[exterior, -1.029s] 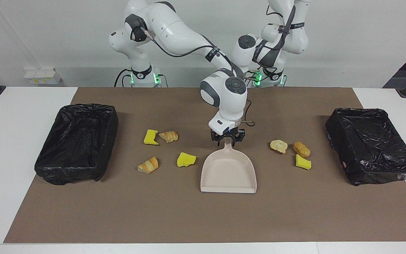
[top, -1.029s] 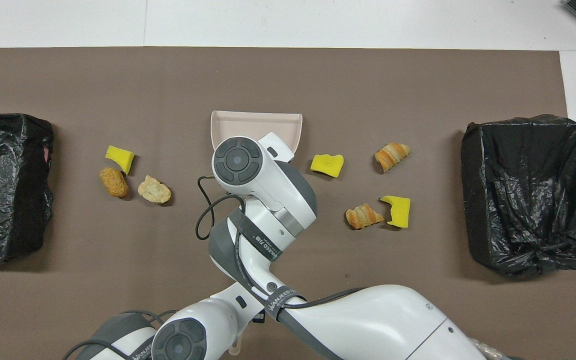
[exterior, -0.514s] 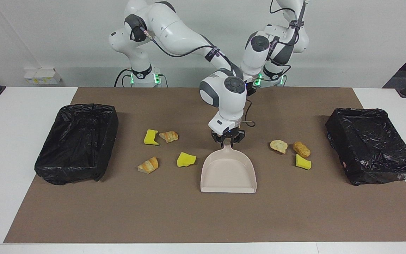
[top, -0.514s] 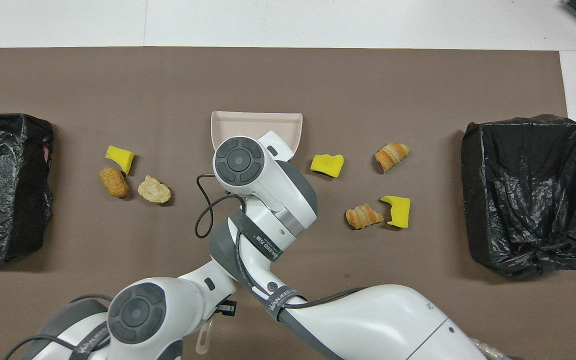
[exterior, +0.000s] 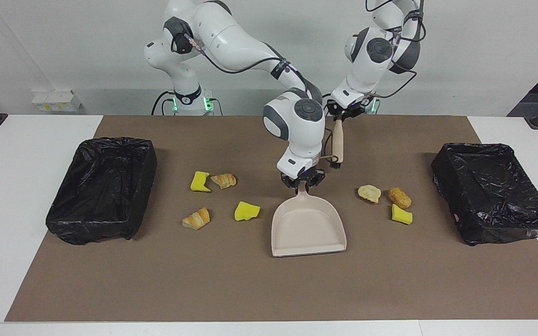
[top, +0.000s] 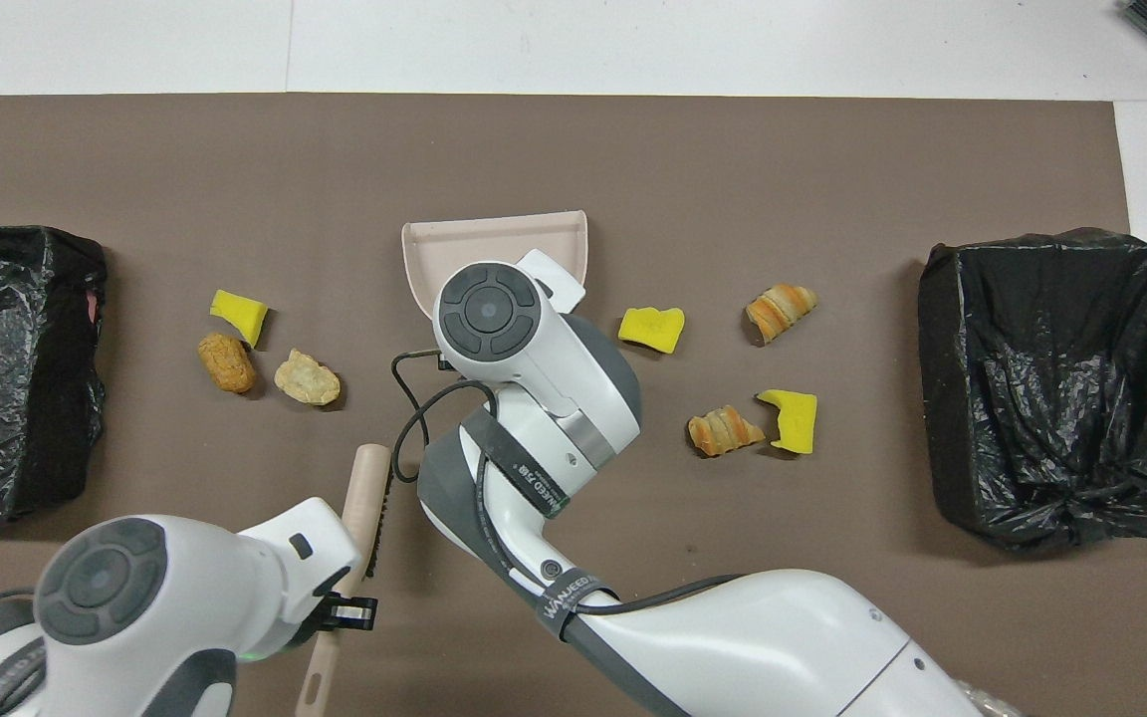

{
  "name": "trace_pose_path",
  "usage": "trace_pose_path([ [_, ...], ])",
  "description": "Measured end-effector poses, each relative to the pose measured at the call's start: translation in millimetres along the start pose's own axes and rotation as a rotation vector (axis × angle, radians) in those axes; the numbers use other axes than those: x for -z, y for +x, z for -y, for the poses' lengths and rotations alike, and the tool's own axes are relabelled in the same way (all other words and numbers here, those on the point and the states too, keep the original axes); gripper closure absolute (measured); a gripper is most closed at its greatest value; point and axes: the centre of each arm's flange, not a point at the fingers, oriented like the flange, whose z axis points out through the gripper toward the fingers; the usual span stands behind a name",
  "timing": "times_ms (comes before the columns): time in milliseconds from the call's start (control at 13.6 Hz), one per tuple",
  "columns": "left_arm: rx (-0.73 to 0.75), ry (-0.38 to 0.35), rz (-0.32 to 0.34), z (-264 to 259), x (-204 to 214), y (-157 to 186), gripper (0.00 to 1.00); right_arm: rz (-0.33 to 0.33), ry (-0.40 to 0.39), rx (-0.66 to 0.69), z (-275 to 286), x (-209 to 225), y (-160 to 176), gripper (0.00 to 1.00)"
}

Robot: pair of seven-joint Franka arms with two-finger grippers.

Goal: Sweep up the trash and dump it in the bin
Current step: 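Lift the brush with the left gripper while the right gripper angles the dustpan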

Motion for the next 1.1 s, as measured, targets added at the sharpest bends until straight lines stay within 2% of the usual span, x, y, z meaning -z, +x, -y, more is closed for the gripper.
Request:
trace_pose_path([
  [294, 0.153, -0.025, -0.091, 81, 60, 28, 0.75, 0.005, -0.006, 0.203, -11, 17, 3, 0.68],
  [588, 0.298, -0.039, -0.139, 169, 96, 63, 0.75, 0.055, -0.024, 0.484, -23, 11, 3, 0.68],
  [882, 0.340, -0.011, -0.104, 219, 93, 116, 0.75, 0.071, -0.030, 0.754, -44, 7, 12, 0.68],
  [1102, 0.296, -0.011, -0.069, 222, 68, 136, 0.75, 0.082, -0.031, 1.038, -60, 5, 19, 0.68],
])
